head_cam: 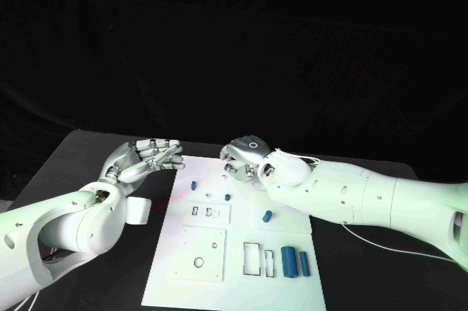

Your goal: Assemble the parts on the task board

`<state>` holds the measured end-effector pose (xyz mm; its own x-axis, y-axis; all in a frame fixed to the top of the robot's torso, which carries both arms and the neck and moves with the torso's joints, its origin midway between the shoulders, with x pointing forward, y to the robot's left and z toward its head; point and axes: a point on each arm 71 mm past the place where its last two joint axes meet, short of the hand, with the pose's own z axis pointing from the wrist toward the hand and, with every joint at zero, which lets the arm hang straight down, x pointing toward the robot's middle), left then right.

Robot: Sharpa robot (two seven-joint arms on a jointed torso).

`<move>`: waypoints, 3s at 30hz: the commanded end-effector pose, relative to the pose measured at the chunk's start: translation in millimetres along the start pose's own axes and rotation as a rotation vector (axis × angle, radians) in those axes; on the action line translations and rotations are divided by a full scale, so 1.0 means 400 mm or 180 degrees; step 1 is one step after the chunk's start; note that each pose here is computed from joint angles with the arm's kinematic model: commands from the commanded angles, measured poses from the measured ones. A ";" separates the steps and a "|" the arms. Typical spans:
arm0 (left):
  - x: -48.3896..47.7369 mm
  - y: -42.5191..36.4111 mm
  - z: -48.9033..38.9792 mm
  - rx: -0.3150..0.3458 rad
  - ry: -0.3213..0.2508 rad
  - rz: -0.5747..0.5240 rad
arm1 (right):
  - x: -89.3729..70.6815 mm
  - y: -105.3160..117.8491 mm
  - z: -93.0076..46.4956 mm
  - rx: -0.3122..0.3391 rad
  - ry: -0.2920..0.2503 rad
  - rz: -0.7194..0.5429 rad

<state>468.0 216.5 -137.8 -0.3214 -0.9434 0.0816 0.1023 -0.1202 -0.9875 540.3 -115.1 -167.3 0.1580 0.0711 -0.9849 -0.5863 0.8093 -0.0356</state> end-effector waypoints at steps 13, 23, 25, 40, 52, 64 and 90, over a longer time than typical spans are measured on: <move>0.002 -0.004 0.001 0.0018 0.0056 -0.0017 | -0.020 -0.010 -0.031 -0.0001 -0.0105 0.0080; -0.008 -0.003 0.001 0.0004 0.0035 -0.0014 | -0.119 -0.140 -0.153 0.0545 -0.0155 0.0696; -0.009 -0.002 0.002 0.0003 0.0031 -0.0014 | -0.128 -0.164 -0.175 0.0646 -0.0085 0.0759; -0.014 0.003 0.008 -0.0026 0.0052 -0.0037 | -0.107 -0.225 -0.231 0.1012 0.0368 0.0888; -0.008 0.005 0.011 -0.0037 0.0069 -0.0044 | -0.045 -0.219 -0.209 0.1061 0.0541 0.1012; -0.006 0.006 0.012 -0.0045 0.0069 -0.0043 | -0.015 -0.203 -0.193 0.0976 0.0567 0.0980; -0.020 0.007 0.012 -0.0053 -0.0001 -0.0007 | 0.008 -0.207 -0.197 0.0926 0.0748 0.0959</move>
<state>475.6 223.4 -141.6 -0.3141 -0.9461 0.0795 0.0831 -0.1109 -0.9904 527.6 -229.6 -177.9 -0.1612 0.2471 -0.9555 -0.3112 0.9060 0.2868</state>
